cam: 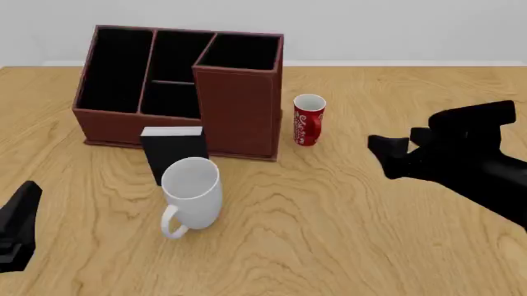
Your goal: Pick up the red mug and place it to the right of the caddy.
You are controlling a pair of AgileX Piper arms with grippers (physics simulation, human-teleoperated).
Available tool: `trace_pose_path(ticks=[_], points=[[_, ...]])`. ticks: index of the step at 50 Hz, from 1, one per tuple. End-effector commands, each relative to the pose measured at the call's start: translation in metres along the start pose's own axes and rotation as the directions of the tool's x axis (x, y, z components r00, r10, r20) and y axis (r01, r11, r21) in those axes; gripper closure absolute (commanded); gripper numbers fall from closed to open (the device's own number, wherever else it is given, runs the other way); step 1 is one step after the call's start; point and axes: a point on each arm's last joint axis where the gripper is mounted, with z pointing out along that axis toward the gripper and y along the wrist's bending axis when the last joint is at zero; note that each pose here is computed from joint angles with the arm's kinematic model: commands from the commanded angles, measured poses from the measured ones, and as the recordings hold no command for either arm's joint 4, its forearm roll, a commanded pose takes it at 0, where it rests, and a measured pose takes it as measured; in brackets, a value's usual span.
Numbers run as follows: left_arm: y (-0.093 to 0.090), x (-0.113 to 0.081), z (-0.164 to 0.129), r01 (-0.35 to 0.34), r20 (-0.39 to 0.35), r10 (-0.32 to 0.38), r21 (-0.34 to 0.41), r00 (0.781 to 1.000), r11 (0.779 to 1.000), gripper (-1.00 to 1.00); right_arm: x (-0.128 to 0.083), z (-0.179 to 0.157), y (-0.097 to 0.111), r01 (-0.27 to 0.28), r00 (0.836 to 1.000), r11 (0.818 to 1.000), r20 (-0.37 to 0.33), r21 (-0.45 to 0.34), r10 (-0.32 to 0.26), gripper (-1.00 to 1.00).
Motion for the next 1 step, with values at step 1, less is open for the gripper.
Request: trace_pose_path(ticks=[1], points=[[0.0,0.0,0.0,0.0,0.0,0.0,0.0,1.0,1.0,-1.0,0.0124,-0.0654,-0.0023,0.021,0.996,1.0,0.09,0.009,-0.022,-1.0]])
